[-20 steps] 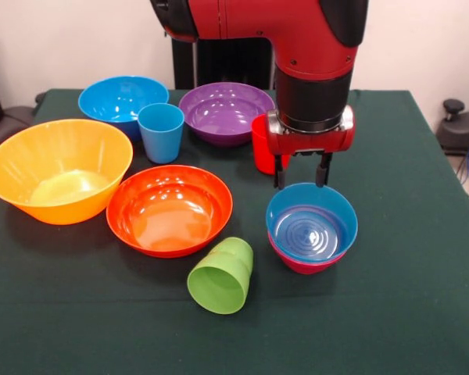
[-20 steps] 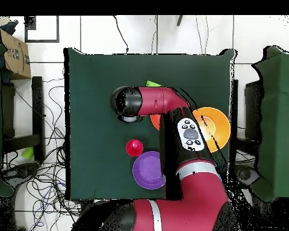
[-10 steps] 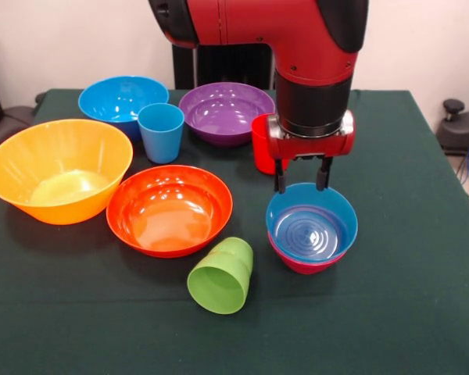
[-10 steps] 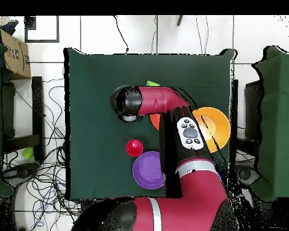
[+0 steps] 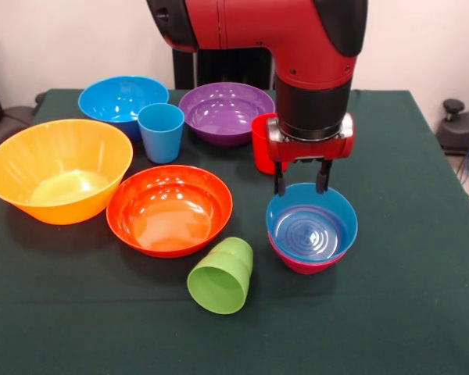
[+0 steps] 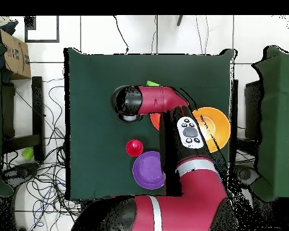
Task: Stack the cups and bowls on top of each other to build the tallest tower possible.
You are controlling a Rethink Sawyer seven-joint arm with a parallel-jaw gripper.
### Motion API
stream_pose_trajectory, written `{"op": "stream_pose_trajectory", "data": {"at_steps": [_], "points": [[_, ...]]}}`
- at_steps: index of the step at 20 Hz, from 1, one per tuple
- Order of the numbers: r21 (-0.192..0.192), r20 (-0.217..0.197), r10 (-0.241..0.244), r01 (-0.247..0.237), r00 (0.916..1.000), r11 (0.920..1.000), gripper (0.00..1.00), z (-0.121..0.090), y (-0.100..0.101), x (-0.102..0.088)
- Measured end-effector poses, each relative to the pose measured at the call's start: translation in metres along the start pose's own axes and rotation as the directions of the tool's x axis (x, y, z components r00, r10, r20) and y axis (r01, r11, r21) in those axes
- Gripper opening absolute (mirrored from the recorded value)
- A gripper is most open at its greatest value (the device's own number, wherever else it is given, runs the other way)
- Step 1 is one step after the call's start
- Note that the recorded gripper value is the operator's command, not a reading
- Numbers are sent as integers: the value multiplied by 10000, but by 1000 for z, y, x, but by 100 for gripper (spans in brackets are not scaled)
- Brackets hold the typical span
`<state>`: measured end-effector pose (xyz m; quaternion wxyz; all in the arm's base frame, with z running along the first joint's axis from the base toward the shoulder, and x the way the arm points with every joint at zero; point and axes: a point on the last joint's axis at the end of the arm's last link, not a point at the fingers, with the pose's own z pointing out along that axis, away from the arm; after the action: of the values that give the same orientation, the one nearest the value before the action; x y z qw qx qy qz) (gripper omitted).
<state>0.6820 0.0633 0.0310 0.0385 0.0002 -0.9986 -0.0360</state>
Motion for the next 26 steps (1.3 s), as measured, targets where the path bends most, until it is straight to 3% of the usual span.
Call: {"op": "stream_pose_trajectory", "data": {"at_steps": [19, 26], "points": [[-54, -155, 11, -12, 9999, 10000, 100, 10, 1, 3], [13, 48, 6, -6, 10000, 10000, 100, -3, -1, -1]]}}
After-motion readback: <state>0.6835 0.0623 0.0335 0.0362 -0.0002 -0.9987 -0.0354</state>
